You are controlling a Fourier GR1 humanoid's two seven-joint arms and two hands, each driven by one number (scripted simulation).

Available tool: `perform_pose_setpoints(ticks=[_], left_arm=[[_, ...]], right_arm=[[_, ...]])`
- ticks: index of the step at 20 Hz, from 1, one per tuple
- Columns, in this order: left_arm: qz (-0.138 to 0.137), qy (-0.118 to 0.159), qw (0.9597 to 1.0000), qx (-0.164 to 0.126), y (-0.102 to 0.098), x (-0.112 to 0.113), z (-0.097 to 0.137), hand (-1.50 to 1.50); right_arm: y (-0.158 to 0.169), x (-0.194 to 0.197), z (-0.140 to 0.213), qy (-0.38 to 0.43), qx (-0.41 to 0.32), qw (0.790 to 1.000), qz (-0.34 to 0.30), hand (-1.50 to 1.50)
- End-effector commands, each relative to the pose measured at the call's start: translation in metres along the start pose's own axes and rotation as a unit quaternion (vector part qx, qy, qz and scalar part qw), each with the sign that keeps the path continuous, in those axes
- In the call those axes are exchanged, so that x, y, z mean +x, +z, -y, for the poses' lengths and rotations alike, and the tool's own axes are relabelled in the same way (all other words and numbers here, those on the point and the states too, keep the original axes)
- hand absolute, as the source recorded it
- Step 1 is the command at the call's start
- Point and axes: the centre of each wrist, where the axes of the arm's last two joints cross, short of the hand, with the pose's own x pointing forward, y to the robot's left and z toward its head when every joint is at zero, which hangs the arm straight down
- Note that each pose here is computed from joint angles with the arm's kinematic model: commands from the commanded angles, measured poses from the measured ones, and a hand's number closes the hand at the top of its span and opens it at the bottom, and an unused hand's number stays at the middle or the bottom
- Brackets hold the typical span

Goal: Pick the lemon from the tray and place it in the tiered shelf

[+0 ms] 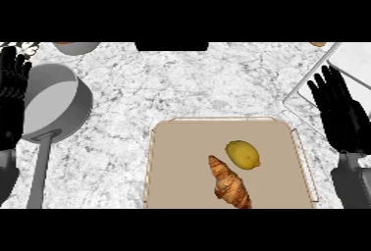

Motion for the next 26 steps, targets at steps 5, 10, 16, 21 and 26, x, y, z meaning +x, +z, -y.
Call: perform_pose_setpoints(ticks=[5, 10, 16, 21, 26], left_arm=[[-0.087, 0.021, 0.9889, -0.119, 0.028, -0.023, 0.062, 0.0], [-0.133, 0.043, 0.9802, -0.14, 0.049, -0.036, 0.074, 0.0], [-0.152, 0.05, 0.9734, -0.164, 0.051, -0.032, 0.123, 0.0], [-0.162, 0.048, 0.9725, -0.16, 0.058, -0.044, 0.106, 0.0], [-0.164, 0.049, 0.9728, -0.157, 0.07, -0.04, 0.135, 0.0]], right_arm=[[-0.041, 0.031, -0.045, 0.109, 0.241, 0.964, -0.02, -1.5], [-0.036, 0.043, 0.006, 0.297, 0.131, 0.946, -0.004, 1.5], [-0.018, -0.075, -0.016, 0.189, 0.037, 0.979, 0.063, -1.5], [-0.037, -0.044, 0.032, 0.111, 0.128, 0.984, 0.063, -1.5], [-0.056, -0.003, 0.015, 0.239, 0.256, 0.936, 0.019, -1.5]])
